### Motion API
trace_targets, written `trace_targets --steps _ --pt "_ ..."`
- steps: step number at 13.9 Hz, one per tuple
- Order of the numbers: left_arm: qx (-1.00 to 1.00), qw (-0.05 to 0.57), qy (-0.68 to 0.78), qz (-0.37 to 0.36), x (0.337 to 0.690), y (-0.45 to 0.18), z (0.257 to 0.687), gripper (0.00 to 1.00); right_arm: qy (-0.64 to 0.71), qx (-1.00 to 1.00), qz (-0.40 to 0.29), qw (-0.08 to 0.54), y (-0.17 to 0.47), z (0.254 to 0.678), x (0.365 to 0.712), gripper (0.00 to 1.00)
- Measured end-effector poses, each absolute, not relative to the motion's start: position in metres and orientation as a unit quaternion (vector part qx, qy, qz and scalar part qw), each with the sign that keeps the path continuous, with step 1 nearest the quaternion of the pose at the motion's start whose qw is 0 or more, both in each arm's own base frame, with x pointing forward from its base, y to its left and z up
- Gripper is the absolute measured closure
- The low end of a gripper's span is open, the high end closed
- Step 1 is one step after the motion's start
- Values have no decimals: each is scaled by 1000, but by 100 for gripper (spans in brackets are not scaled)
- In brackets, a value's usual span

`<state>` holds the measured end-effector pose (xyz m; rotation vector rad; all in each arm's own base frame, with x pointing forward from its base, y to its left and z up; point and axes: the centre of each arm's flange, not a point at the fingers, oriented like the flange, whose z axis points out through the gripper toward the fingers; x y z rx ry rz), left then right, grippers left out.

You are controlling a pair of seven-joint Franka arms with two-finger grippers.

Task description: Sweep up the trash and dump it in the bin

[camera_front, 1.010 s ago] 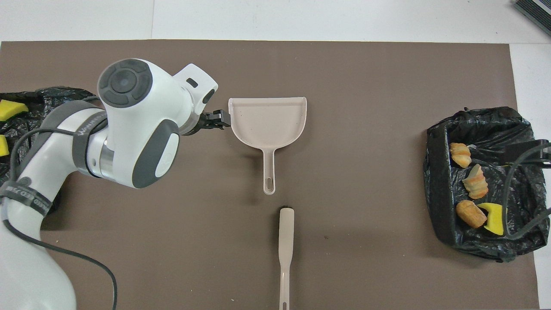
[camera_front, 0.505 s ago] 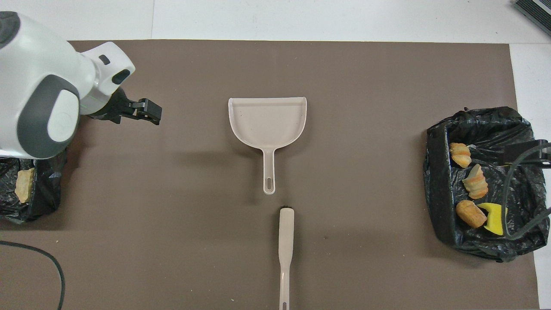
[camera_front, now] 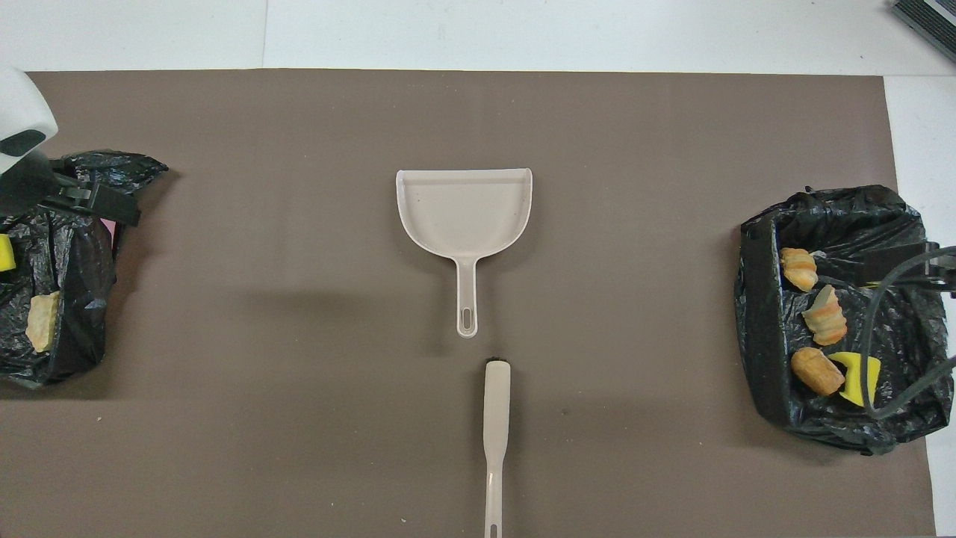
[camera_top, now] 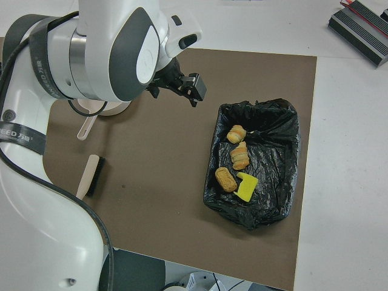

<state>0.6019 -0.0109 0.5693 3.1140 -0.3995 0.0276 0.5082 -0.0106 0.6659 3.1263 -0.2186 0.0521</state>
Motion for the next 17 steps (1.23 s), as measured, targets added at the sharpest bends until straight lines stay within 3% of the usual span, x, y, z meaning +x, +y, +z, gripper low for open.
trace_targets --steps 9,17 --pt "994 3 -110 -8 552 -5 617 0 -70 997 18 4 -11 664 513 0" --pt "997 3 -80 -4 547 -5 628 0 -69 997 20 3 -10 665 513 0"
